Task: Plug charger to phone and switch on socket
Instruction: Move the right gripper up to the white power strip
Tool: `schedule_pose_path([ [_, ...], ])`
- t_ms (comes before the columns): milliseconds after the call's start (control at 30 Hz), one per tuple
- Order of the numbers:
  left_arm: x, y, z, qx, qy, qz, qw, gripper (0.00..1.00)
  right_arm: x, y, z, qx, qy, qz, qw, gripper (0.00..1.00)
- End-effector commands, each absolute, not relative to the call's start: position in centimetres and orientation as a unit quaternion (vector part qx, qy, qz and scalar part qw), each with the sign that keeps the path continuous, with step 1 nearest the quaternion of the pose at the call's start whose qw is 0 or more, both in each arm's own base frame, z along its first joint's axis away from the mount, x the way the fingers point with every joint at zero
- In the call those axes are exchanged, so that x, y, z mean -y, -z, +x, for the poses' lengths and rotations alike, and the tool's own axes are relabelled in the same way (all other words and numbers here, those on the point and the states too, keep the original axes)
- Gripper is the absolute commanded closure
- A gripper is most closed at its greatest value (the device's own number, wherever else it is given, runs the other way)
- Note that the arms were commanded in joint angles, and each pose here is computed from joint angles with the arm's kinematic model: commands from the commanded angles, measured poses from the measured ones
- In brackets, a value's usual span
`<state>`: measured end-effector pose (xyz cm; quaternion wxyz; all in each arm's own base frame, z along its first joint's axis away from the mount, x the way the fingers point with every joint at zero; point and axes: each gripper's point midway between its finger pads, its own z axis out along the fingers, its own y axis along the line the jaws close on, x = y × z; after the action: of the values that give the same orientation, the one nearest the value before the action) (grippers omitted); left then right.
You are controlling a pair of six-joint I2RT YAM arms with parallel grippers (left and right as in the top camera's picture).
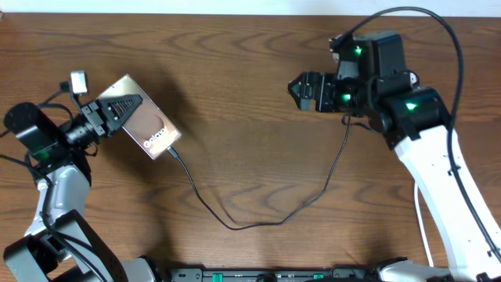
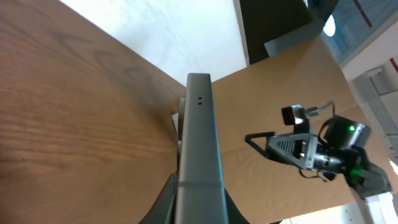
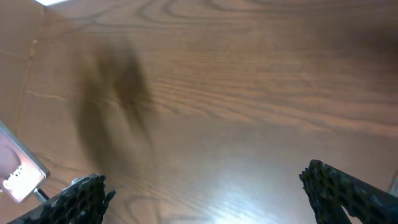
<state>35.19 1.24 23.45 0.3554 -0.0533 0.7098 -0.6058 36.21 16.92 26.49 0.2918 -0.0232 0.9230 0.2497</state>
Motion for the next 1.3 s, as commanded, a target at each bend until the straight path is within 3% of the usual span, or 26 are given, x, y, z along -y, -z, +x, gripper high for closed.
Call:
schedule_pose_path([
  [0,-1.1,-23.4,34.8,-0.71,0.6,-0.039,0.366,0.93,-16.0,-26.5,36.0,-0.928,-0.227,-0.02,0.294,0.01],
  [300,-0.7,-22.0,34.2,-0.711,0.603,-0.046,0.359,0.93,-18.2,-27.4,35.3,-0.916,-0.28,-0.043,0.286,0.01],
  [800,-0.6,-18.1,33.6,-0.718,0.593,-0.111,0.349,0.92,-18.4,-27.5,35.3,-0.915,-0.281,-0.046,0.287,0.01],
  [1267,-0.6,-17.8,33.6,-0.718,0.591,-0.117,0.348,0.93,-18.2,-27.4,35.5,-0.916,-0.274,-0.043,0.29,0.01],
])
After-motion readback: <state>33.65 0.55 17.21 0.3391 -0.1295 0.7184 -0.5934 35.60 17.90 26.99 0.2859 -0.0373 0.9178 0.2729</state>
